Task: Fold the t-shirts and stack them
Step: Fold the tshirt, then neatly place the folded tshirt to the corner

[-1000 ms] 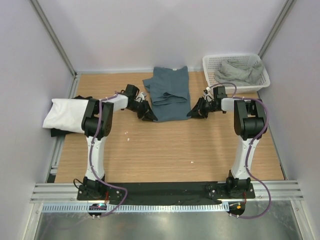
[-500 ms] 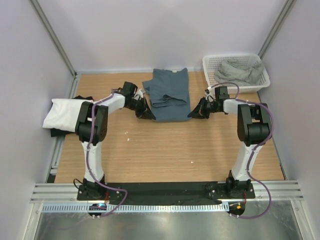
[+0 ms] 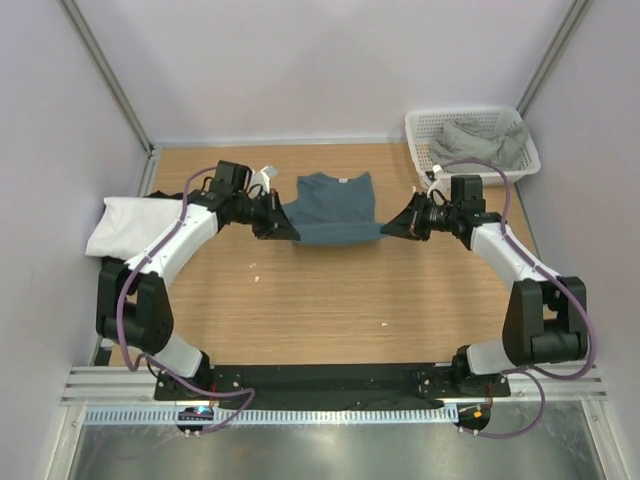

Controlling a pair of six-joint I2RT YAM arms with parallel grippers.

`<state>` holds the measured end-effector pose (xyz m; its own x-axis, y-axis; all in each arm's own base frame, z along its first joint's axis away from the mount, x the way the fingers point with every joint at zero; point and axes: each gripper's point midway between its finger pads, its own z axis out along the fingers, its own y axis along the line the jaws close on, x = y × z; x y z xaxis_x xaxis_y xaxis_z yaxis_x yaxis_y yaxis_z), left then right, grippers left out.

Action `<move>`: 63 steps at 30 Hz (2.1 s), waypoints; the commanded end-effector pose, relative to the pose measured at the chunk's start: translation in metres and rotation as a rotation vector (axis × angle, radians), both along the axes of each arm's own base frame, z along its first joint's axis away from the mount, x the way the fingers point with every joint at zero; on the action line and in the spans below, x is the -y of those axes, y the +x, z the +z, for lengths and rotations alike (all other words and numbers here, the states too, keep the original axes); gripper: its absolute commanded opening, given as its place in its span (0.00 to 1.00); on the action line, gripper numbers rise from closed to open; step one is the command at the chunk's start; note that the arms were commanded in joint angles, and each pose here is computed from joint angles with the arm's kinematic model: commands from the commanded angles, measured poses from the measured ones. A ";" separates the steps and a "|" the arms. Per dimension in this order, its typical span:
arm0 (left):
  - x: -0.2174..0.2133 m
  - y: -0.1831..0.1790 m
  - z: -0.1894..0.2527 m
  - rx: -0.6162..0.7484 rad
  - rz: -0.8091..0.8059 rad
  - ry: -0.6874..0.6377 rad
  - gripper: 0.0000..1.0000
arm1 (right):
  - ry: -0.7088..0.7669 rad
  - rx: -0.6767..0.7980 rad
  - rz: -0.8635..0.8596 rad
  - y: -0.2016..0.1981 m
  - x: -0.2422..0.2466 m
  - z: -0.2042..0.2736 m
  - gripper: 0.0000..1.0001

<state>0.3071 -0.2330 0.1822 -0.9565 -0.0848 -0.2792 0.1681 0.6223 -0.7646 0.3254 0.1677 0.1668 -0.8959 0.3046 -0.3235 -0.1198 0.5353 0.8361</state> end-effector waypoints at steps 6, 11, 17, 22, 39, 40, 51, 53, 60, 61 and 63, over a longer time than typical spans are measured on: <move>-0.024 -0.048 -0.004 -0.006 0.009 0.051 0.00 | -0.009 0.014 -0.029 -0.032 0.005 0.017 0.02; -0.028 -0.020 0.017 0.054 0.048 0.032 0.00 | -0.013 0.062 -0.038 -0.019 0.006 0.032 0.01; -0.024 0.045 0.034 0.124 0.060 0.027 0.00 | -0.009 0.138 -0.045 0.038 0.004 0.051 0.01; -0.020 0.097 0.011 0.106 0.067 0.042 0.00 | -0.016 0.188 -0.056 0.105 0.002 0.052 0.01; -0.064 0.171 0.060 0.345 0.256 0.188 0.71 | -0.134 0.452 -0.031 0.194 -0.004 0.094 0.62; -0.066 0.161 0.044 0.296 0.249 0.199 0.71 | -0.129 0.453 -0.029 0.184 -0.004 0.101 0.62; -0.081 0.083 -0.056 -0.165 0.299 0.078 0.72 | -0.098 0.204 0.054 0.144 -0.024 0.010 0.60; -0.080 0.082 -0.065 -0.188 0.293 0.077 0.72 | -0.095 0.186 0.062 0.145 -0.026 0.005 0.60; -0.070 0.098 -0.104 -0.300 0.309 0.011 0.74 | -0.143 0.157 0.104 0.145 -0.044 -0.033 0.60; -0.069 0.105 -0.106 -0.300 0.315 0.001 0.74 | -0.152 0.140 0.116 0.142 -0.047 -0.041 0.60; -0.066 0.114 -0.116 -0.316 0.310 -0.007 0.74 | -0.168 0.127 0.128 0.138 -0.050 -0.050 0.59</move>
<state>0.3959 -0.1579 0.0628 -0.9255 -0.3778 0.0278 -0.2884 0.6548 -0.6986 0.4620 0.2111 0.1153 -0.8893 0.1624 -0.4275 -0.2407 0.6286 0.7395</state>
